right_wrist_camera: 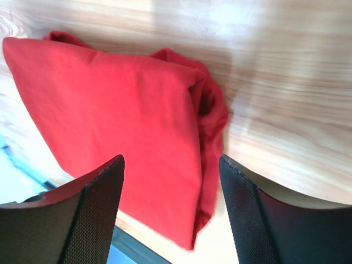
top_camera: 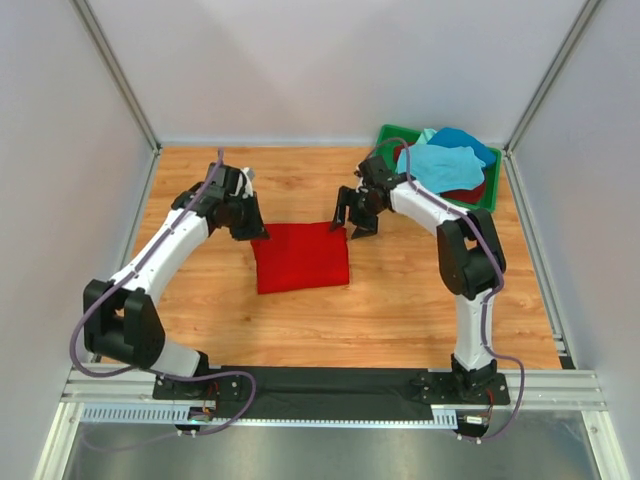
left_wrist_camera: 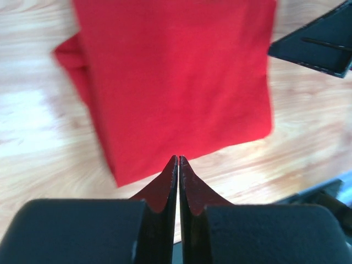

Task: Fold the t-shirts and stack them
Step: Neatly place the folded tshirt to the corner

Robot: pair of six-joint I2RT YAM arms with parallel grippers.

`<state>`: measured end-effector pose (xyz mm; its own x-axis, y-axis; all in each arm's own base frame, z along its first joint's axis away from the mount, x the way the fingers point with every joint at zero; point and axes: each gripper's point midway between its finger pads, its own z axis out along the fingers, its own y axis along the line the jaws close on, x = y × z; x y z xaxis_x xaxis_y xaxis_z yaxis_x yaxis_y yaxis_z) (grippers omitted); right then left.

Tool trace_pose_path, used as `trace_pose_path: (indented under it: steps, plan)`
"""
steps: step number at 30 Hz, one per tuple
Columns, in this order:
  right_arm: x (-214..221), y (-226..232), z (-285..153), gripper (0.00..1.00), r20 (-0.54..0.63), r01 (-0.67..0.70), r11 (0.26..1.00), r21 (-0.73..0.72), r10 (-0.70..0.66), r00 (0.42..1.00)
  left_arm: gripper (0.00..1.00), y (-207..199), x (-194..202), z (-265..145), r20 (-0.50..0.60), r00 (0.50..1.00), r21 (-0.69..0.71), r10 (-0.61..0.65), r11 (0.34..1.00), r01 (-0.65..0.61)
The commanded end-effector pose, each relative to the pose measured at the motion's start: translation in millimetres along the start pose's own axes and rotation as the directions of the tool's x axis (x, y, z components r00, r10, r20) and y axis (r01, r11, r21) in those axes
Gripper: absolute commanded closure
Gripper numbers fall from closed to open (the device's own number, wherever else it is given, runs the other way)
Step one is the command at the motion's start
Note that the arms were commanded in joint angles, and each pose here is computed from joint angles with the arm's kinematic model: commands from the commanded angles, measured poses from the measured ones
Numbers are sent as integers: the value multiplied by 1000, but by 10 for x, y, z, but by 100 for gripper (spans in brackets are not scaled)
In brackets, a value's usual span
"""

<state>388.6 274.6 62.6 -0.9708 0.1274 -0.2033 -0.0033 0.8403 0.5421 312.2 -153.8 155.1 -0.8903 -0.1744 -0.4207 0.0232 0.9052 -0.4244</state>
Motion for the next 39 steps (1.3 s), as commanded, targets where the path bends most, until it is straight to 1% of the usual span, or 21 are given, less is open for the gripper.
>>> trace_pose_path:
  steps: [1, 3, 4, 5, 6, 7, 8, 9, 10, 13, 14, 16, 21, 23, 24, 27, 32, 35, 37, 38, 39]
  plan:
    - [103, -306, -483, 27, -62, 95, 973, 211, -84, 995, 93, -278, -86, 219, -47, 999, 151, -13, 988, 20]
    - [259, -282, -684, 25, -75, 133, 973, 188, -121, 990, 98, -348, -93, 355, -84, 996, 196, -26, 980, 42]
    - [296, -174, -693, 24, -63, 153, 979, 136, -145, 987, 99, -368, -67, 487, -118, 992, 218, -35, 974, 60]
    - [434, 23, -712, 24, -100, 154, 988, 11, -152, 983, 99, -378, -51, 540, -138, 989, 224, -57, 971, 87]
    - [513, 155, -733, 28, -115, 144, 988, -60, -150, 982, 100, -375, -26, 589, -150, 987, 226, -65, 969, 98]
    - [649, 371, -736, 33, -160, 132, 975, -181, -162, 974, 100, -355, -11, 649, -160, 984, 224, -75, 968, 110]
    - [708, 456, -708, 42, -184, 120, 966, -228, -164, 969, 100, -337, 18, 669, -169, 982, 215, -84, 969, 120]
    - [766, 533, -670, 66, -209, 95, 960, -265, -154, 966, 100, -277, 72, 698, -177, 980, 190, -95, 973, 129]
    - [947, 750, -537, 99, -272, 75, 920, -384, -191, 943, 100, -241, 206, 673, -205, 974, 183, -101, 973, 140]
    - [1047, 826, -480, 99, -314, 41, 891, -452, -202, 928, 100, -201, 305, 682, -219, 969, 179, -112, 972, 153]
    - [1119, 824, -435, 100, -361, 0, 878, -479, -197, 911, 100, -183, 347, 694, -227, 967, 177, -117, 971, 159]
    - [1160, 795, -360, 100, -387, -18, 871, -492, -200, 900, 100, -90, 489, 759, -258, 956, 144, -137, 973, 179]
    - [1276, 411, -67, 100, -454, -69, 903, -424, -146, 879, 100, 254, 778, 933, -301, 944, 26, -136, 988, 150]
    - [1264, 235, -8, 100, -454, -81, 921, -381, -110, 884, 100, 364, 831, 948, -315, 942, -16, -114, 993, 115]
    - [1279, 199, -46, 100, -446, -59, 923, -381, -128, 886, 100, 377, 822, 910, -312, 944, -28, -110, 994, 106]
    - [1313, 235, -298, 100, -419, -19, 931, -366, -146, 896, 100, 177, 611, 615, -229, 971, 37, -67, 996, 77]
    - [1281, 376, -422, 99, -388, -13, 917, -398, -156, 908, 99, -357, 415, 372, -198, 979, 231, -54, 968, 100]
    - [1266, 429, -281, 98, -404, -15, 919, -394, -158, 901, 99, -626, 433, 456, -226, 973, 315, -40, 942, 112]
    - [1243, 383, -158, 98, -406, -22, 923, -383, -148, 902, 100, -679, 561, 629, -291, 955, 337, -54, 929, 155]
    - [1243, 346, -115, 99, -410, -29, 926, -377, -139, 901, 100, -757, 575, 697, -298, 953, 370, -55, 914, 169]
    - [1210, 285, -56, 99, -404, -36, 927, -373, -127, 906, 100, -711, 652, 822, -319, 946, 351, -61, 919, 178]
